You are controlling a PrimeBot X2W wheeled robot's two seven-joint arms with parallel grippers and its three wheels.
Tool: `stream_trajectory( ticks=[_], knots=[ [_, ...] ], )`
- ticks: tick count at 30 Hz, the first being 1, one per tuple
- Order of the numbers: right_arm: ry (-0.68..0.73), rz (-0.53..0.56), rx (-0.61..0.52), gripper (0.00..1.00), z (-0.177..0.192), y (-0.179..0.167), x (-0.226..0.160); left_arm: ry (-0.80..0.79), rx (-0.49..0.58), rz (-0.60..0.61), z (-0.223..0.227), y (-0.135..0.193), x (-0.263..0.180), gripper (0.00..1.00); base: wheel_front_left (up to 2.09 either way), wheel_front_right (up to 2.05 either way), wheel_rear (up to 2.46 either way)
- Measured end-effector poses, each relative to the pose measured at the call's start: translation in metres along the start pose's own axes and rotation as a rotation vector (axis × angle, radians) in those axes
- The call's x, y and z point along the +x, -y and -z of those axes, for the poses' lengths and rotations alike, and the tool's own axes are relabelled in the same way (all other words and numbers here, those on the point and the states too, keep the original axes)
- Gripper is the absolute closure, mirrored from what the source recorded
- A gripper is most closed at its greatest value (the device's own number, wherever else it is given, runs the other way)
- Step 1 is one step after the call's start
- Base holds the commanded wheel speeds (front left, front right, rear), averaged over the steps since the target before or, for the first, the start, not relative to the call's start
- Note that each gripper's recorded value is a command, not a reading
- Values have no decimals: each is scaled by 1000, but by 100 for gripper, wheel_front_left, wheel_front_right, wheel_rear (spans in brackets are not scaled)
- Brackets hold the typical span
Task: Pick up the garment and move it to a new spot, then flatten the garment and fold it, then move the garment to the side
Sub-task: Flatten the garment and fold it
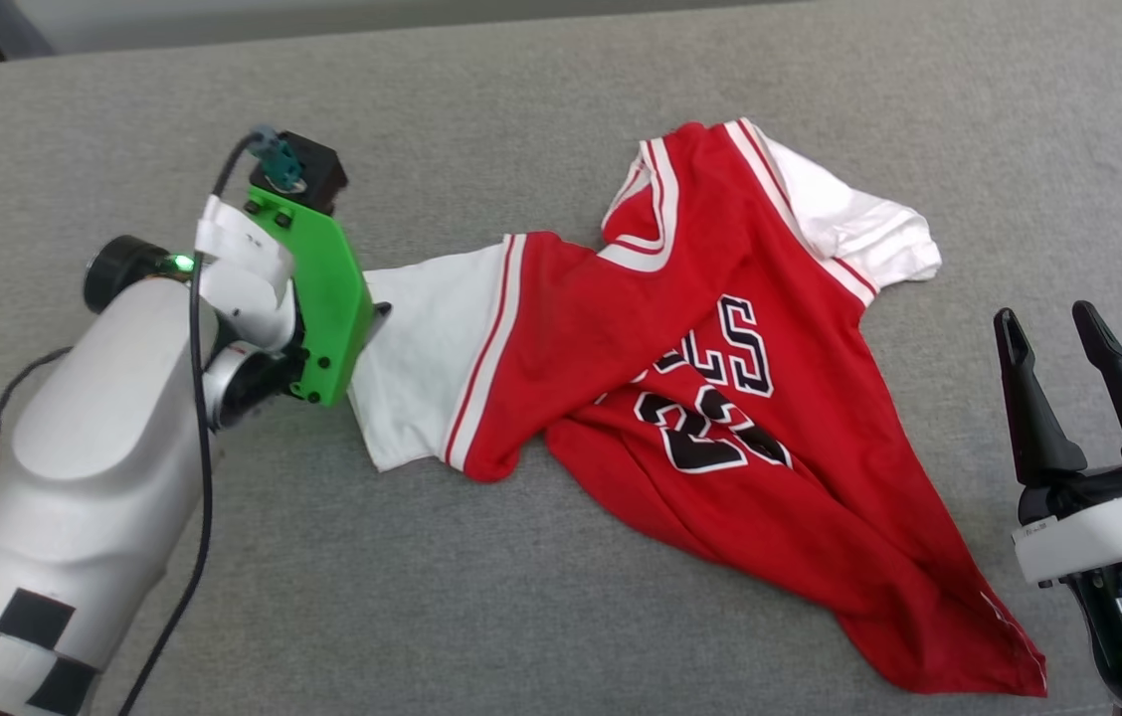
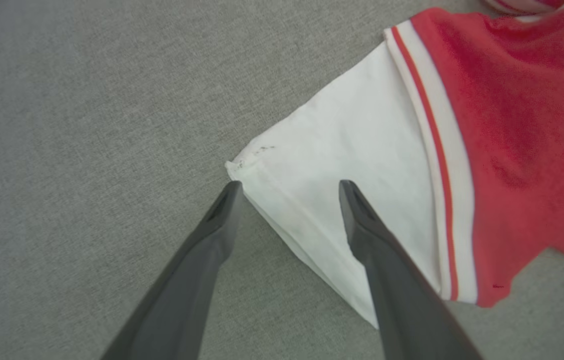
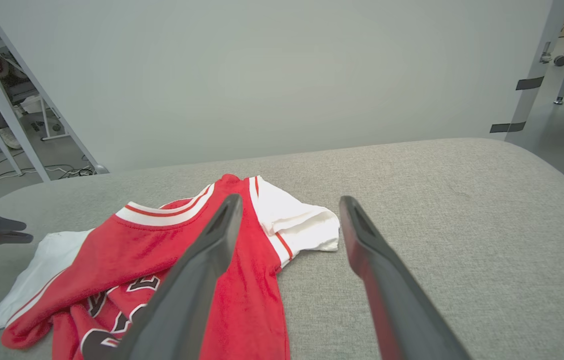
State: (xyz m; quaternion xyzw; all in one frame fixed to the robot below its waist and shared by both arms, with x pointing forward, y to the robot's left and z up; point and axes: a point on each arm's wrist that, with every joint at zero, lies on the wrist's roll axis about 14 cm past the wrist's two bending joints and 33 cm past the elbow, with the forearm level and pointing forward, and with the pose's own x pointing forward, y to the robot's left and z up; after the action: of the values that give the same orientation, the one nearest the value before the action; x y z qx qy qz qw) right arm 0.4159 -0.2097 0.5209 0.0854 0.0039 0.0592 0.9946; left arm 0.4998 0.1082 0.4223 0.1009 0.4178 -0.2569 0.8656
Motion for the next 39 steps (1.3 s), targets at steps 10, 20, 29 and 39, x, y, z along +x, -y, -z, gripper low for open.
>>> stream_trajectory(
  ticks=[10, 20, 29, 39],
  knots=[
    [-56, 52, -8, 0, 22, 18, 0, -141, -17, -6, 21, -13, 44, 0, 0, 0, 0],
    [-80, 29, -22, 0, 31, 14, 5, -114, -123, -39, 26, -32, 46, 100, 0, 0, 0],
    [-66, -6, -30, 0, 22, 3, 9, -2, -241, -126, 37, -61, 19, 100, 0, 0, 0],
    [-87, -43, -18, 0, 21, -11, 8, 103, -367, -259, 77, -87, -27, 100, 0, 0, 0]
  ],
)
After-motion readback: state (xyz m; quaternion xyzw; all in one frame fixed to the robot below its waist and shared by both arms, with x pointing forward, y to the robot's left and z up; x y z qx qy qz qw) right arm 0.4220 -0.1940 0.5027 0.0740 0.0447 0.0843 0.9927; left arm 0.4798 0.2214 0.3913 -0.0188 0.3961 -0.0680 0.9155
